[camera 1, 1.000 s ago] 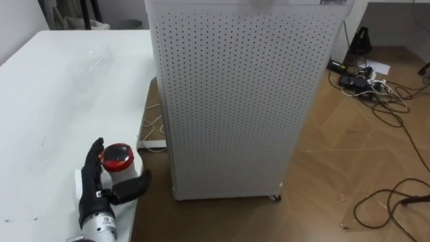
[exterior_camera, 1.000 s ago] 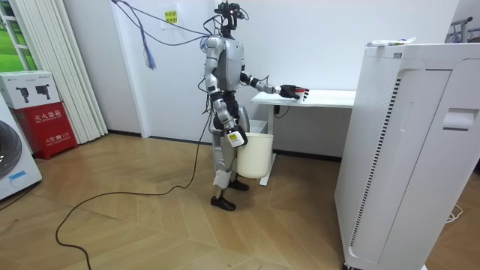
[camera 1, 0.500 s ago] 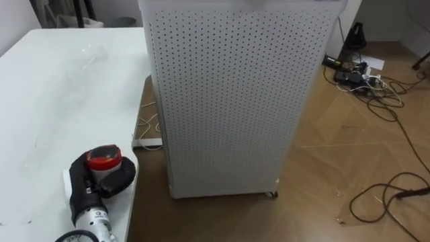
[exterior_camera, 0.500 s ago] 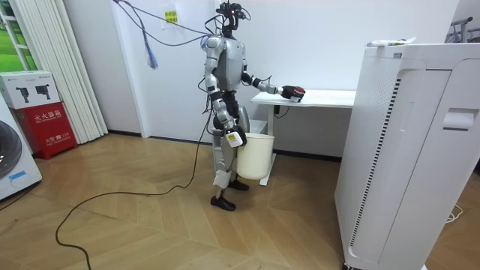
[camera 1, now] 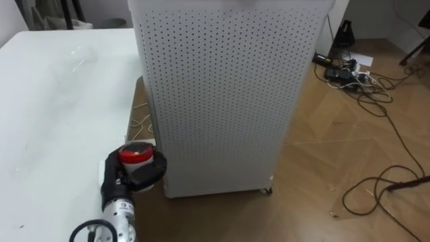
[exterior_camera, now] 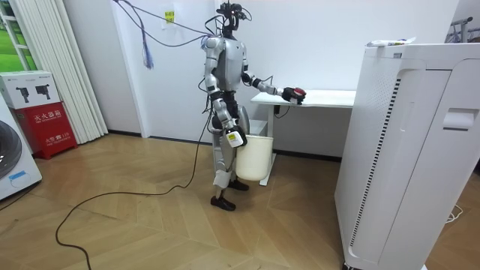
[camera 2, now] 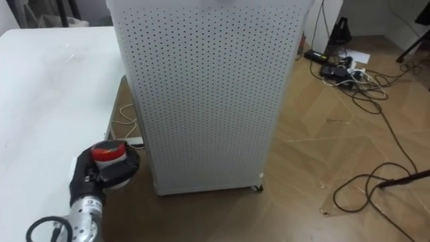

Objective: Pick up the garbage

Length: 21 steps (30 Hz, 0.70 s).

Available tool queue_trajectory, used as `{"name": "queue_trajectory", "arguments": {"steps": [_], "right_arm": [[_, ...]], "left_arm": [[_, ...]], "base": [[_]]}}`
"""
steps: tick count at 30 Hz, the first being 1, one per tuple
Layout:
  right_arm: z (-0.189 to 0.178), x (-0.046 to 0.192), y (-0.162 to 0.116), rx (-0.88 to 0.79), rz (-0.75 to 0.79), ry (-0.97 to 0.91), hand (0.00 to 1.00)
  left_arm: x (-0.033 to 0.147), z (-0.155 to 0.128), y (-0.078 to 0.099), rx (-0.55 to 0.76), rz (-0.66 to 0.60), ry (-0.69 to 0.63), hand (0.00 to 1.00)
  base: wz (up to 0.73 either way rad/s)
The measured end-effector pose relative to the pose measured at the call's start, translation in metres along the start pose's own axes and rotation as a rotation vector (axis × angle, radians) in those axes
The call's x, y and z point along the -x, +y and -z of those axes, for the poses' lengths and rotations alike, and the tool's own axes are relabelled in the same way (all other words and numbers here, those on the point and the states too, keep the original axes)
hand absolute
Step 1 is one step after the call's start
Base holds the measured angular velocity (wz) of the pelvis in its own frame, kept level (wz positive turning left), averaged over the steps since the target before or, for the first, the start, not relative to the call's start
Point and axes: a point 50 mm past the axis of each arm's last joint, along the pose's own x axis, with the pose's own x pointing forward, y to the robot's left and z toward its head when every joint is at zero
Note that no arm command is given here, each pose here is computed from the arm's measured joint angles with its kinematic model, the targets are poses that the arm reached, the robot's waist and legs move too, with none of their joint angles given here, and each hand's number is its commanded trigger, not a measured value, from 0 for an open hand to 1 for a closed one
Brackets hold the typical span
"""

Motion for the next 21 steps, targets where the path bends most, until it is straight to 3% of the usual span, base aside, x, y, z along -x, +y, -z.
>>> {"name": "queue_trajectory", "arguments": {"steps": [3,8,13,21], "right_arm": [[-0.008,-0.002,-0.001,0.009,0.003,-0.017,1.0],[-0.023,-0.005,-0.002,0.042,0.001,-0.046,1.0],[-0.035,-0.007,-0.005,0.061,0.022,-0.072,1.0],[-0.05,-0.006,-0.01,0.087,0.047,-0.121,1.0]], "left_arm": [[0.002,-0.032,-0.02,0.047,0.105,-0.124,1.0],[0.01,-0.059,-0.038,0.071,0.251,-0.243,1.0],[0.02,-0.056,-0.058,0.03,0.406,-0.244,1.0],[0.027,-0.043,-0.058,0.01,0.489,-0.198,1.0]], "base": [[-0.26],[-0.3],[-0.01],[-0.01]]}}
